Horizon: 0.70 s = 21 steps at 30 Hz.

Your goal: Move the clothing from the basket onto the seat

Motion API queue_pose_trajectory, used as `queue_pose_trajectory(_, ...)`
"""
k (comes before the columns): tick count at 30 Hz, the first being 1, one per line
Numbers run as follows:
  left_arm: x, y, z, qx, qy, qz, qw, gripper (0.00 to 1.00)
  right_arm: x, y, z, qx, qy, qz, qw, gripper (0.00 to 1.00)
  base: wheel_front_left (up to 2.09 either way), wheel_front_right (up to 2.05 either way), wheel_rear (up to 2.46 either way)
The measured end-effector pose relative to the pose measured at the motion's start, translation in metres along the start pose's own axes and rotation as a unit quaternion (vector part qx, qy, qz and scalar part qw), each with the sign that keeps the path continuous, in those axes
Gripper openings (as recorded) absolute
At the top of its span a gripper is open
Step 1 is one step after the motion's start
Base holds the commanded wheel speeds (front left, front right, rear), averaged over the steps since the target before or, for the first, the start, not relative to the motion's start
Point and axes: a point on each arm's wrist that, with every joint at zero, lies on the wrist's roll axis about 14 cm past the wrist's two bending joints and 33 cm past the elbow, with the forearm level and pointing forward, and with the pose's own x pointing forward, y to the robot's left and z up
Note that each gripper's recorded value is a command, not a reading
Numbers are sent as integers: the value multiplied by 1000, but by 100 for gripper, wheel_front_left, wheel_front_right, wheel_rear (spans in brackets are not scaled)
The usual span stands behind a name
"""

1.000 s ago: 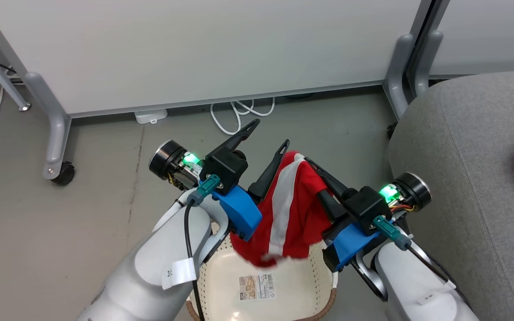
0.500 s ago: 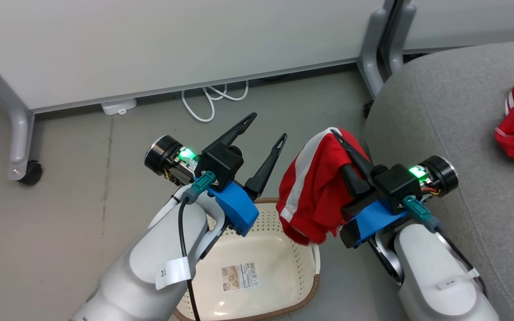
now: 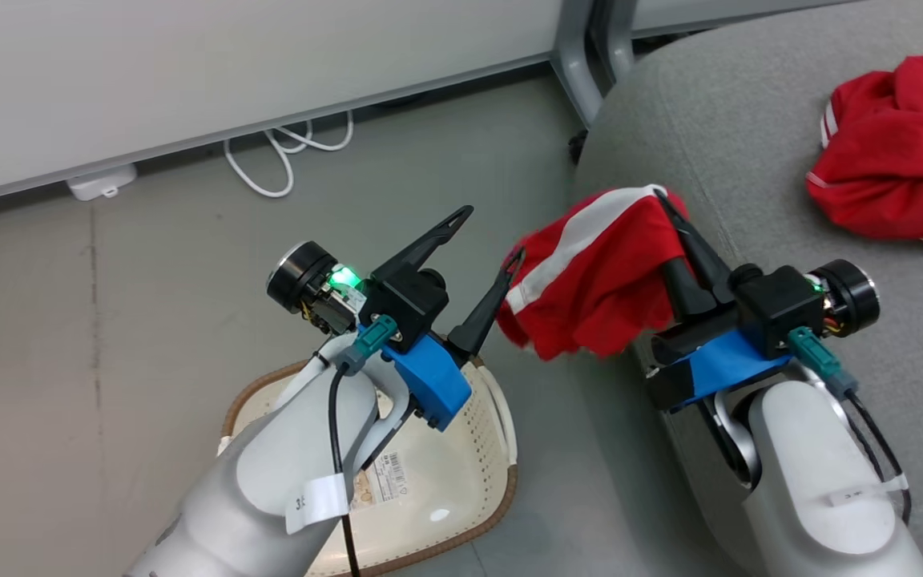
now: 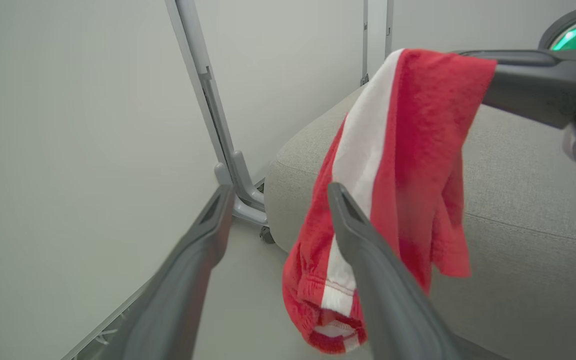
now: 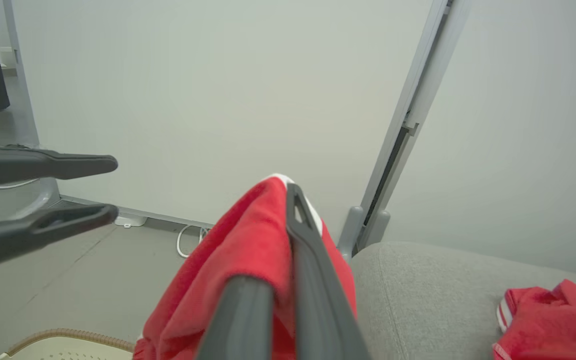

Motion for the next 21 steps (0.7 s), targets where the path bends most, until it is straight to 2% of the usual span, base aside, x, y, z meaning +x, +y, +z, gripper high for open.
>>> queue_pose_trajectory(12, 24, -36, -20, -10, 10, -70, 997, 100, -24, -66, -10, -12, 16, -96, 995, 0, 0, 0, 0)
queue_pose_trajectory(21, 35, -64, -29, -15, 14, -120, 993, 100, -50, -99, -18, -20, 36, -148, 988, 0, 0, 0, 0)
